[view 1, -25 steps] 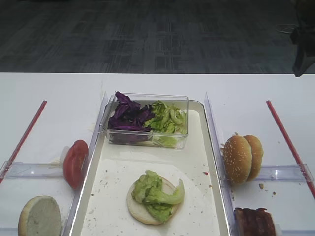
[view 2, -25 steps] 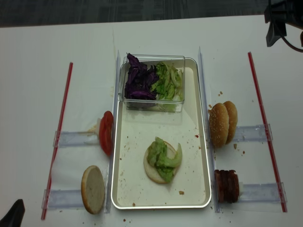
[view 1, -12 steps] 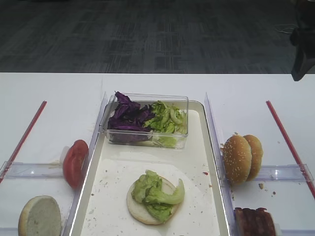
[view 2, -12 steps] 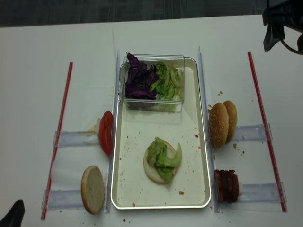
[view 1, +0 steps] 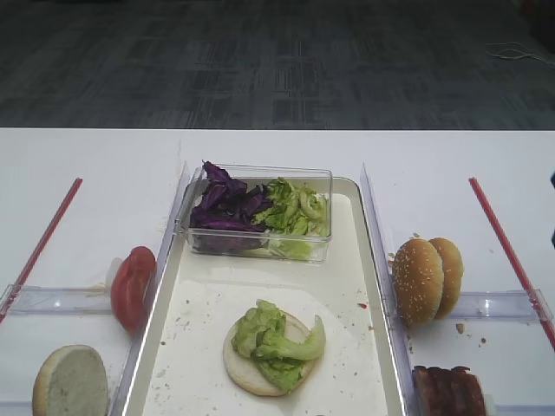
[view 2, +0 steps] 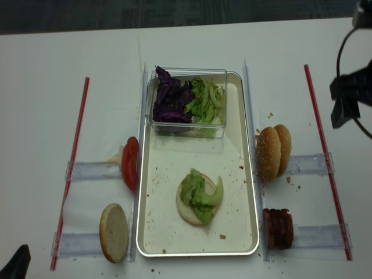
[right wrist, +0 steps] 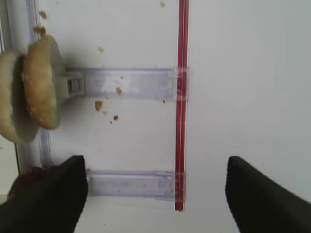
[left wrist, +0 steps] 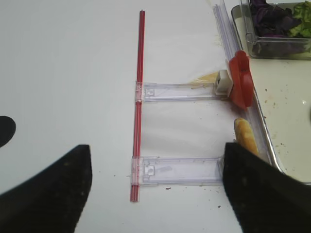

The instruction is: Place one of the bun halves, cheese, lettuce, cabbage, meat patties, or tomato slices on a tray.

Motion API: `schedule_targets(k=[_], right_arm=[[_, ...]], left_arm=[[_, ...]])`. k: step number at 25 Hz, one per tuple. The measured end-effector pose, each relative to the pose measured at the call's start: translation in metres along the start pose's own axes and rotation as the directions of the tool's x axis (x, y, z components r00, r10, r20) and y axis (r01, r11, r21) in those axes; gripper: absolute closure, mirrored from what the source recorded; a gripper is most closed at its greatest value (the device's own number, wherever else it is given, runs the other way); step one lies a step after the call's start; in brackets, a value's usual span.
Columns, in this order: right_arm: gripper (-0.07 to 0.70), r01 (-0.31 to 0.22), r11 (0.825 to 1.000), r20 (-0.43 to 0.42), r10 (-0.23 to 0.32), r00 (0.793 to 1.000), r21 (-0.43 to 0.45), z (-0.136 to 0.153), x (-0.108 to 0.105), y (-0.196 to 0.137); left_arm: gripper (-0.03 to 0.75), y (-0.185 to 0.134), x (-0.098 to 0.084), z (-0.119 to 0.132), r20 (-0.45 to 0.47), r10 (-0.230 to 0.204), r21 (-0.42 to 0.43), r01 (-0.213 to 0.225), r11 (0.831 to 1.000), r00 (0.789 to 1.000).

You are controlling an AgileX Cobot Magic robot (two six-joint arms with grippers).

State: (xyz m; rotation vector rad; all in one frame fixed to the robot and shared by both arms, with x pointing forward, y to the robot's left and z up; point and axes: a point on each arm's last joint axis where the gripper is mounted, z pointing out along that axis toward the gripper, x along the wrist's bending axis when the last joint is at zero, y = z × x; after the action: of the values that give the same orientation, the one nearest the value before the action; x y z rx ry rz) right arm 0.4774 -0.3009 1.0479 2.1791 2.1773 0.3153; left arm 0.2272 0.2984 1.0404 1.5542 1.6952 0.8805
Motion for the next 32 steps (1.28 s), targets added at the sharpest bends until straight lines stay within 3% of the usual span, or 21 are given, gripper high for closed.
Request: schedule_targets(k=[6,10,17,24,32], right_arm=[[0.02,0.008,1.0,0.03,-0.008,1.0,0.007,0.02,-0.002,-0.069],[0.02,0.011,1.0,0.035,-0.011,0.999,-0.006,0.024,-0.002,-0.098],[0.02,0.043,0.992,0.068,-0.036,0.997,-0.115,0.016,-0.001,-0.133],[0.02,0.064,0.969,0.085,-0.045,0.995,-0.241,0.001,0.001,-0.155],[0.02,0.079,0.917,0.098,-0.044,0.994,-0.391,-0.015,0.004,-0.175]], left_arm=[[0.169,0.0,0.0,0.0,0.0,0.0,0.0,0.0,1.0,1.0],[0.169,0.0,0.0,0.0,0.0,0.0,0.0,0.0,1.0,1.0],[0.169,0.0,0.0,0.0,0.0,0.0,0.0,0.0,1.0,1.0],[0.169,0.0,0.0,0.0,0.0,0.0,0.0,0.0,1.0,1.0],[0.169,0.0,0.0,0.0,0.0,0.0,0.0,0.0,1.0,1.0]])
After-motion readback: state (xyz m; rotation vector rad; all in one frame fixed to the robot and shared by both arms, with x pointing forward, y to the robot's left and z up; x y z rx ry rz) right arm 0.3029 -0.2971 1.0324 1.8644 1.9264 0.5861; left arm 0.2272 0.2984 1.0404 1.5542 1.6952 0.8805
